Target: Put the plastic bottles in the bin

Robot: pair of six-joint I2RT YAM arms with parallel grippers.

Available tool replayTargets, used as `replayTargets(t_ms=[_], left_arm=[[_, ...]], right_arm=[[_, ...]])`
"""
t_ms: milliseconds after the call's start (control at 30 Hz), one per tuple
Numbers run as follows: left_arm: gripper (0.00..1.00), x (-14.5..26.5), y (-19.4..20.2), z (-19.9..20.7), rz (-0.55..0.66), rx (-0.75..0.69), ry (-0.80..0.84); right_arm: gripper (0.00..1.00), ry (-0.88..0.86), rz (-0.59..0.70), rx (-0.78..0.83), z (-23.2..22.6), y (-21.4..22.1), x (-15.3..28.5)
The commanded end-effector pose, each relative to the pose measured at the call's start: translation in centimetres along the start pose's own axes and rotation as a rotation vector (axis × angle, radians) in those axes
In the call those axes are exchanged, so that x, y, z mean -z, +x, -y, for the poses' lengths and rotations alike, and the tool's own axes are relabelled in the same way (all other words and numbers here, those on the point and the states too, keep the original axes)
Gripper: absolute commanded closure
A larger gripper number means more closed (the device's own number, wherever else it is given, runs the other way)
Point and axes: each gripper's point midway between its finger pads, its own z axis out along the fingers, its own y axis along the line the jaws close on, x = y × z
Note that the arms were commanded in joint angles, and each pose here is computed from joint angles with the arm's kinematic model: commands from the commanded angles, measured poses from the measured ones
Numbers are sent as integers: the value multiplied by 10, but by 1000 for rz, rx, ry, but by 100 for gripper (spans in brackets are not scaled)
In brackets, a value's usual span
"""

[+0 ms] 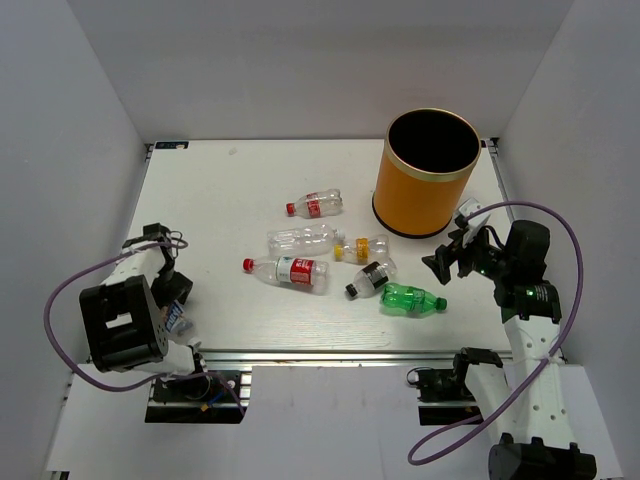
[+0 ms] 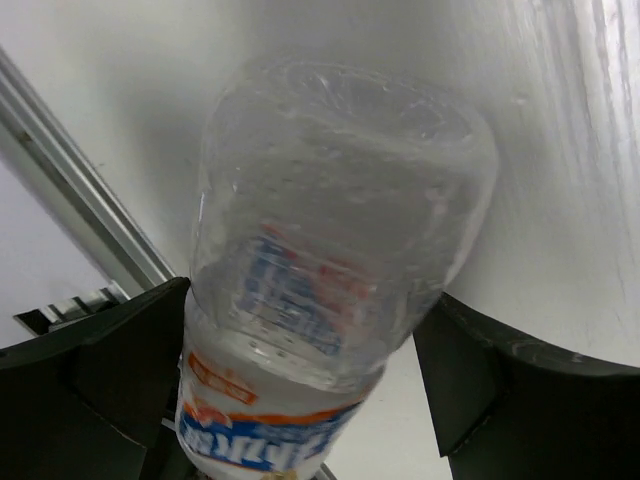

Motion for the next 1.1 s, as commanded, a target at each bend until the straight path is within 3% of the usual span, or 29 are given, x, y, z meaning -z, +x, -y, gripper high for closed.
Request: replayTargets(t_ms=[0,100,200,233,300,333,433,533,633,733,833,867,933,967,1067], left_arm=[[1,0,-2,20,-4,12,102],[5,-2,0,24,-11,4,124],[27,3,-3,32,6,2,186],[42,7,-3,39,6,-19,237],[54,17,-11,48,45,-25,309],[69,26,-14,55,68,-46,348],[100,67,-22,83,118,-159,587],[100,124,-34,105,212,-250,833],[100,202,-43,113,351,-351,1093],[100,284,-35,116,439,-485,1377],[100,366,-15,111,472,-598,1697],[100,398,-20,106,565,-629,1782],[100,423,-13,108,529,-643,1867],[100,442,-17,109,604,-650,1925],[100,476,-12,113,643,-647,2049]], right_arm=[[10,-1,25,22,-1,-8,3],[10,-7,24,19,-2,-7,3],[10,-6,25,23,-2,-7,3],[10,-9,25,22,-3,-7,3],[10,-12,27,26,-4,-7,4],[10,-14,27,27,-4,-7,4],[20,-30,28,30,-7,-6,3],[40,-65,28,45,-14,-4,3],[49,-94,34,76,-18,-1,2],[47,-107,32,122,-20,3,1],[38,-104,34,138,-20,3,2],[37,-101,36,146,-19,3,2],[37,-89,34,139,-17,2,2],[37,-87,31,137,-16,3,2],[38,-71,20,120,-11,4,0]])
